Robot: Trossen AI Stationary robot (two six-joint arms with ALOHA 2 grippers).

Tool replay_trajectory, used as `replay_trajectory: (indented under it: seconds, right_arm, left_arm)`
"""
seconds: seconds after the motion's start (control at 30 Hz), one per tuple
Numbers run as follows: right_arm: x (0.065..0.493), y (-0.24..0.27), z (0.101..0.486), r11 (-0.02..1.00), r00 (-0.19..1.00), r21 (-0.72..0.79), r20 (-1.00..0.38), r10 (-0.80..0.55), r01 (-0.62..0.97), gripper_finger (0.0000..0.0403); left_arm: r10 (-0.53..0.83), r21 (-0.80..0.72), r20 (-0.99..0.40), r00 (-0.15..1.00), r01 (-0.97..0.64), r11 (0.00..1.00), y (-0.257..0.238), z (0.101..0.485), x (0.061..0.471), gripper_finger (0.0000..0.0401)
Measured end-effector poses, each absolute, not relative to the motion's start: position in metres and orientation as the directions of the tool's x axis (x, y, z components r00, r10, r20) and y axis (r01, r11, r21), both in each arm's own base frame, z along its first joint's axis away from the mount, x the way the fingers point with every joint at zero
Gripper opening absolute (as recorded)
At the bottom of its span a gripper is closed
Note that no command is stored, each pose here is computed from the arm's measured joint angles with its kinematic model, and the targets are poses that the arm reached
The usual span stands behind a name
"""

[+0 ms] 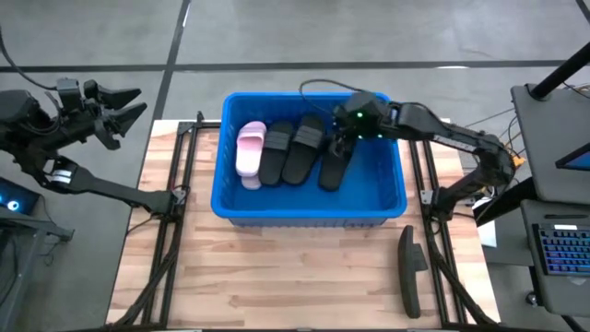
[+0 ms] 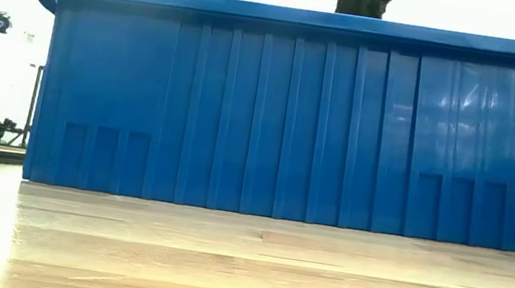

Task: Pick and place slides into bin
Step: Put the black slipper into the blue bin

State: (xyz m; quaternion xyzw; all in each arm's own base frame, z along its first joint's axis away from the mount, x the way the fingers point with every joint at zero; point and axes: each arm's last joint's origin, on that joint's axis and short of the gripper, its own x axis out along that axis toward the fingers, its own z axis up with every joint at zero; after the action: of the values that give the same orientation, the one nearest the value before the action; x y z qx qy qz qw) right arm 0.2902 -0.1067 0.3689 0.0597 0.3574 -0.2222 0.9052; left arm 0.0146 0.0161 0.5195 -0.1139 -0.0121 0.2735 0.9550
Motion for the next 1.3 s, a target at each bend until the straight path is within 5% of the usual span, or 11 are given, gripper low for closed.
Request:
replay_trajectory:
  seconds: [0.27, 0.47, 0.67, 0.97, 1.3]
  right_arm:
    - [0.277, -0.038, 0.434, 0.917, 0.767, 0.245, -0.634, -0.093, 0.315, 0.0175]
    - [0.251, 0.016, 0.431, 0.764, 0.568, 0.424, -0.818, 0.093, 0.486, 0.0158]
    - [0.223, 0.07, 0.407, 0.649, 0.281, 0.308, -0.948, 0.149, 0.696, 0.0138]
    - [0.202, 0.144, 0.373, 0.41, 0.109, 0.162, -0.983, 0.15, 0.898, 0.0101]
    - [0.183, 0.216, 0.319, 0.412, -0.129, -0.094, -0.99, 0.059, 0.906, 0.0057]
  left_arm:
    - [0.521, -0.194, -0.079, 0.85, -0.526, 0.828, 0.015, 0.511, 0.02, 0.026]
    - [0.521, -0.172, -0.108, 0.847, -0.532, 0.829, 0.015, 0.505, 0.026, 0.026]
    - [0.517, -0.174, -0.107, 0.849, -0.528, 0.831, 0.015, 0.505, 0.026, 0.026]
    - [0.444, -0.186, -0.108, 0.89, -0.457, 0.87, 0.013, 0.505, 0.024, 0.026]
    - [0.422, -0.189, -0.108, 0.9, -0.435, 0.88, 0.012, 0.505, 0.024, 0.026]
